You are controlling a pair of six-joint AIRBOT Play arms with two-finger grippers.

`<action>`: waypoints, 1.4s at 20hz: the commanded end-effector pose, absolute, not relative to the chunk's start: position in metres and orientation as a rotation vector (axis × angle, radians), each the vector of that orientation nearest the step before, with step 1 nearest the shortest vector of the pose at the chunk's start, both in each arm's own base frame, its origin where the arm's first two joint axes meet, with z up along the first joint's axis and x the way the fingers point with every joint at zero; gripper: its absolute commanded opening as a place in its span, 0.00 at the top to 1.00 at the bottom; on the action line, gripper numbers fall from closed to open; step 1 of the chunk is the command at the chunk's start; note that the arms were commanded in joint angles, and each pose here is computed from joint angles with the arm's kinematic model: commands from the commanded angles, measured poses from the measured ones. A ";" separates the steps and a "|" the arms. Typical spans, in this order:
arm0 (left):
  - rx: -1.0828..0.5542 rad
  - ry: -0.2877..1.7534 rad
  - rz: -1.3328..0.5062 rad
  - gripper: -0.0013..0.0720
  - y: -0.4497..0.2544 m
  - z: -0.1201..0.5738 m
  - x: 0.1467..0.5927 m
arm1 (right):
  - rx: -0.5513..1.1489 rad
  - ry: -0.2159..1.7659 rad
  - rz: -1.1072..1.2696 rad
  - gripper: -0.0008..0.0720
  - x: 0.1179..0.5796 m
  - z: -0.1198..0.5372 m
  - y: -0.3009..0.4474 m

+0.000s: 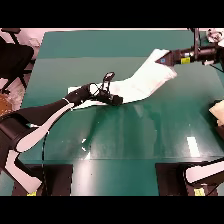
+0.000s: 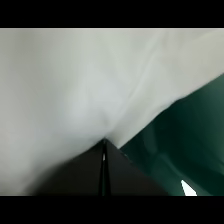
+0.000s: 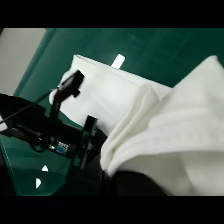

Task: Fold the shirts.

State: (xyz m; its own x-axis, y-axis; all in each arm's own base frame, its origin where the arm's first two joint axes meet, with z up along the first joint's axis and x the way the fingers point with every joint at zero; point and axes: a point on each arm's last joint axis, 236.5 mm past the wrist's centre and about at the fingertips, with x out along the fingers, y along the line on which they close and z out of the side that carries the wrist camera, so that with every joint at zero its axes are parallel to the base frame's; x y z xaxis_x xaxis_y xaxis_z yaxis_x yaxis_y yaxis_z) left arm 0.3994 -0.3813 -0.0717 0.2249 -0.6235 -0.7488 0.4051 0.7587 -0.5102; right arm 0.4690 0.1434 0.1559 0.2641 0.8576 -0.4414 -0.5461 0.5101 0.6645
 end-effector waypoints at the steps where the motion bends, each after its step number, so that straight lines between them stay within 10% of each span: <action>1: -0.201 1.144 -0.737 0.96 -0.386 -0.073 0.393 | 0.379 0.824 1.064 0.96 0.456 0.203 0.203; 13: -0.155 1.191 -0.774 0.96 -0.383 -0.078 0.379 | 0.346 0.920 1.256 0.96 0.421 0.175 0.351; 28: 0.117 1.035 -0.703 0.96 -0.282 -0.003 0.417 | 0.389 0.905 1.155 0.96 0.455 0.166 0.318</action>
